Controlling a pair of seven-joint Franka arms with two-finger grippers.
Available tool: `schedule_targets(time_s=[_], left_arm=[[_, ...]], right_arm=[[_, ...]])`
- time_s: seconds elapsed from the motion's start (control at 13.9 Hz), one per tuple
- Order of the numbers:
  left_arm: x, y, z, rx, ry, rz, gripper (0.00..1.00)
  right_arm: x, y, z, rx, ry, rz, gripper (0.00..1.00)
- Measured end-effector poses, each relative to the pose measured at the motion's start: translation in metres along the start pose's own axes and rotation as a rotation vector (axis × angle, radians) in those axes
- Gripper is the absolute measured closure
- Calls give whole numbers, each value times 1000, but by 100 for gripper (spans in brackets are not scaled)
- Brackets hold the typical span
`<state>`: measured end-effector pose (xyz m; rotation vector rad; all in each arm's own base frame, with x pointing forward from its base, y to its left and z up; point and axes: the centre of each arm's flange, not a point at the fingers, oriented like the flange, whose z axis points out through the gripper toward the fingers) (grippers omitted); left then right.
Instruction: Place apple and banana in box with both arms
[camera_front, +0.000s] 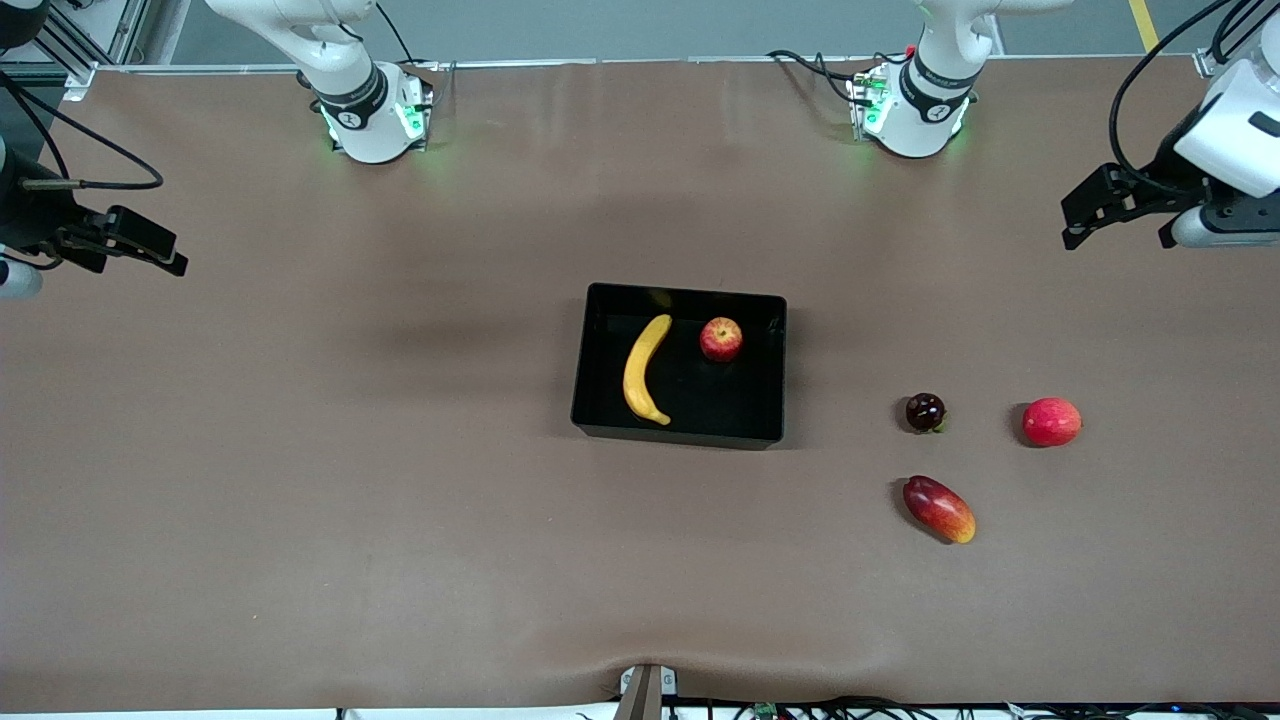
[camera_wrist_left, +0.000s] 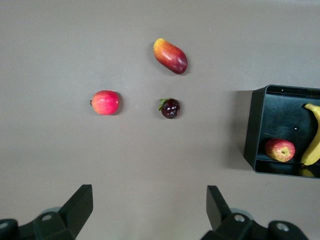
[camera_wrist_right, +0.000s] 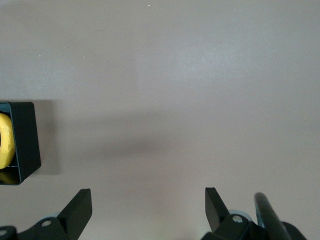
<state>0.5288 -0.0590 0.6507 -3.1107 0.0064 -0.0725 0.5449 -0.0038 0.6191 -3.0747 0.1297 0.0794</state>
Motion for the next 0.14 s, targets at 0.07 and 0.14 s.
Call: schedule_targets(time_s=[0.07,0.14], left_arm=[[0,-3,0,0,0,-3,0],[0,-4,0,0,-1,-5,0]], right_arm=[[0,0,0,0,0,0,0],[0,0,0,0,0,0,0]])
